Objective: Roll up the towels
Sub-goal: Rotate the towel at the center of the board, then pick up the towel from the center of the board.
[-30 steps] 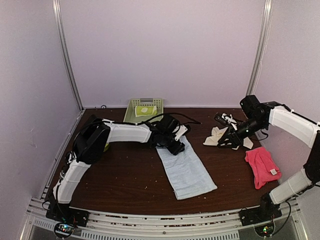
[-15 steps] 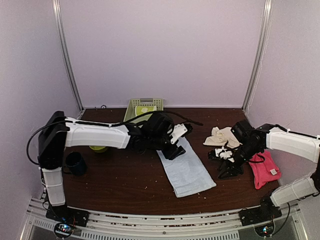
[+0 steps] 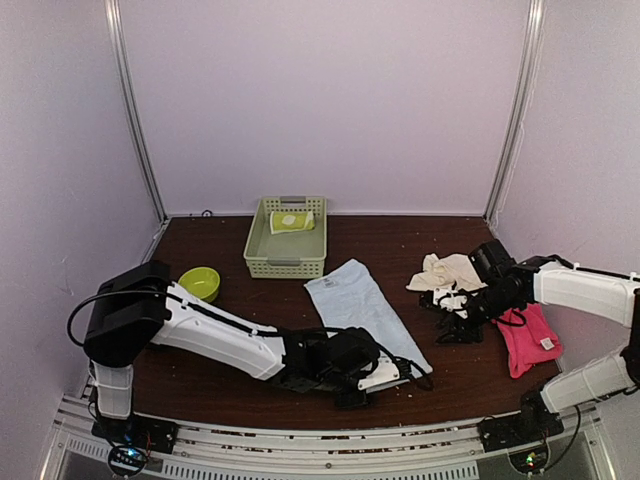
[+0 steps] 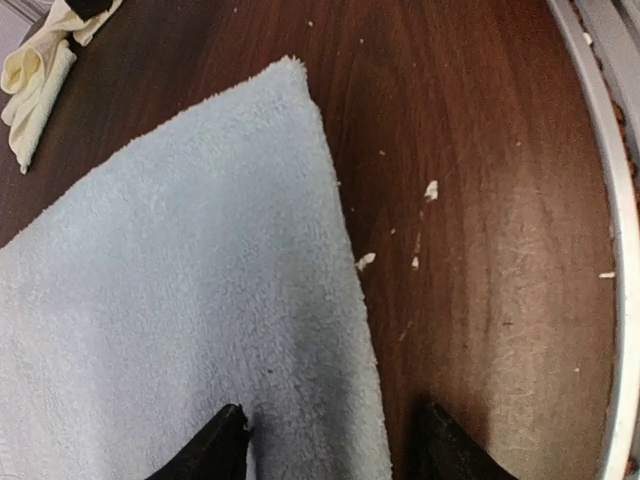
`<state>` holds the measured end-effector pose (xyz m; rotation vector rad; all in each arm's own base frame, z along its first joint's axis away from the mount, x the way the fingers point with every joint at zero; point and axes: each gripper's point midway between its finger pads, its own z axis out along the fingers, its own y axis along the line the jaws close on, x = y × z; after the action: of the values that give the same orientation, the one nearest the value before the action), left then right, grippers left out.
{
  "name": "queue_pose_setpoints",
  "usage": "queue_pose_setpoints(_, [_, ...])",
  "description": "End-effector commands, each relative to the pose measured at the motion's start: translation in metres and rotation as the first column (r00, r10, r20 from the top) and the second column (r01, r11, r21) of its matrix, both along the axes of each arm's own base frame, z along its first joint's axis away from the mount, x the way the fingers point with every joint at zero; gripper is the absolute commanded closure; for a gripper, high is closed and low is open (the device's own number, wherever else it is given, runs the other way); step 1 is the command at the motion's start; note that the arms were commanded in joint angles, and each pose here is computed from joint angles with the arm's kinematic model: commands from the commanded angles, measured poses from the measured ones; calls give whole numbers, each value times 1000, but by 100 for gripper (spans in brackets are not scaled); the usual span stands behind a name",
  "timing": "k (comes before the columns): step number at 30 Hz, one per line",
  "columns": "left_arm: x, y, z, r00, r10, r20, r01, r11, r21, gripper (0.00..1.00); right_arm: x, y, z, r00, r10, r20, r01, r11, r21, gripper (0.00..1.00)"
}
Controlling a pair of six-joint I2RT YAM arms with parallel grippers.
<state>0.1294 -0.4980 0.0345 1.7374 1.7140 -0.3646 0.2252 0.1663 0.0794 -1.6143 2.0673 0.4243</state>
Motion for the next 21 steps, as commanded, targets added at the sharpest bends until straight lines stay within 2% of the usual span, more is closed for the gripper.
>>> queue_pose_setpoints(1, [16,-9,-6,999,19,36,-20,999,26,40,8,0,6,999,-42,5,42,999,33,61])
queue_pose_setpoints(5, [20,-2,-25,999,34,39,-38,994,106,44,12,0,16,998,-65,17,64,997,52,61])
queue_pose_setpoints(9, [16,8,-34,1000,20,22,-24,986,162,60,12,11,40,997,-66,-25,69,990,122,61])
queue_pose_setpoints(12, [8,14,-28,1000,7,-27,-2,989,150,73,13,21,66,992,-81,-93,97,980,176,61])
queue_pose_setpoints(17, [-7,16,3,964,-12,-265,14,1000,7,83,9,34,114,994,-40,-102,67,960,273,60])
queue_pose_setpoints(21, [-15,23,27,853,-51,-519,-18,992,-127,87,-11,45,125,995,28,-94,0,957,291,60])
